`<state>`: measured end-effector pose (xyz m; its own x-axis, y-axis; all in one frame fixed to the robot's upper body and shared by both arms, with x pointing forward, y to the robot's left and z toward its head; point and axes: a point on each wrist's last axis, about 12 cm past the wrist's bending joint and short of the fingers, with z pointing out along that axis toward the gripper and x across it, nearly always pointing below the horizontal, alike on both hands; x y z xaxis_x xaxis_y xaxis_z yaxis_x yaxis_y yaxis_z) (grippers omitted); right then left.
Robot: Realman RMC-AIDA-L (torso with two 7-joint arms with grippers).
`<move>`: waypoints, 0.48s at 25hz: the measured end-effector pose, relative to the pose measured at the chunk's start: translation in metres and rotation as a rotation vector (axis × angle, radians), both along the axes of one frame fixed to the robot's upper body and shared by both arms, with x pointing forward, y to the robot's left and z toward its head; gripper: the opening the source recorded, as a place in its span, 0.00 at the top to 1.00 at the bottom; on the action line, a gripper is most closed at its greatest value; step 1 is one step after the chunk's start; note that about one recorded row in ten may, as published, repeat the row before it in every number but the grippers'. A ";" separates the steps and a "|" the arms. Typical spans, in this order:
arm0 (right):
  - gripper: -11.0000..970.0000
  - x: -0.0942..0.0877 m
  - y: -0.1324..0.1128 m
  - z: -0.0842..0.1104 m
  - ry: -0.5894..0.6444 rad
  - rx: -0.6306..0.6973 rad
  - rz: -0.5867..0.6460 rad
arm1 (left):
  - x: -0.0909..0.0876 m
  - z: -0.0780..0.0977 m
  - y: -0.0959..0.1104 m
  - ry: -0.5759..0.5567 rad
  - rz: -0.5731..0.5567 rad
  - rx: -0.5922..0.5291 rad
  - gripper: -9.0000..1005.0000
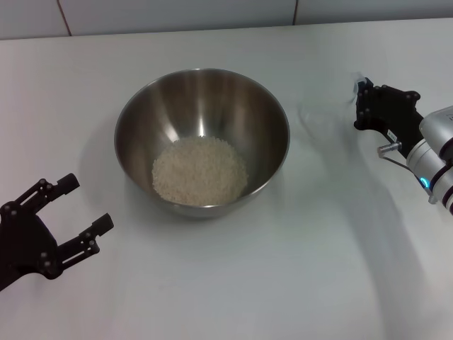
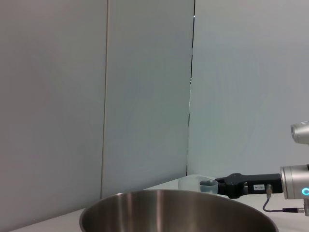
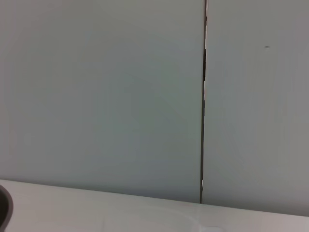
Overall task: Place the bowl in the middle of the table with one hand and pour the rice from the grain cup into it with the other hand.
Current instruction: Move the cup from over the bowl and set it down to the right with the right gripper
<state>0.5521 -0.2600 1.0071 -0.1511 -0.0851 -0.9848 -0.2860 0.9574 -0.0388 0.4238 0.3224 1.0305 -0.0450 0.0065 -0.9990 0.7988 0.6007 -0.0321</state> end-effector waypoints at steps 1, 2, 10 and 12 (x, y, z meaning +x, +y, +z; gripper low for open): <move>0.99 0.000 0.000 0.000 0.000 0.000 0.000 | 0.000 0.000 0.000 0.000 0.000 0.000 0.17; 0.99 0.000 0.000 0.000 0.000 0.000 0.000 | 0.000 0.000 0.000 0.000 0.000 0.000 0.17; 0.88 0.002 -0.004 -0.004 0.042 0.002 -0.038 | 0.000 0.000 0.000 0.000 0.000 -0.001 0.17; 0.85 0.002 -0.005 -0.004 0.042 0.008 -0.048 | 0.000 0.000 0.000 0.000 0.000 -0.002 0.17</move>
<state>0.5541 -0.2651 1.0034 -0.1959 -0.0689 -0.9782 -0.2407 0.9704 -0.0202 0.4234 0.3225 1.0305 -0.0449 0.0049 -0.9990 0.7990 0.6004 -0.0330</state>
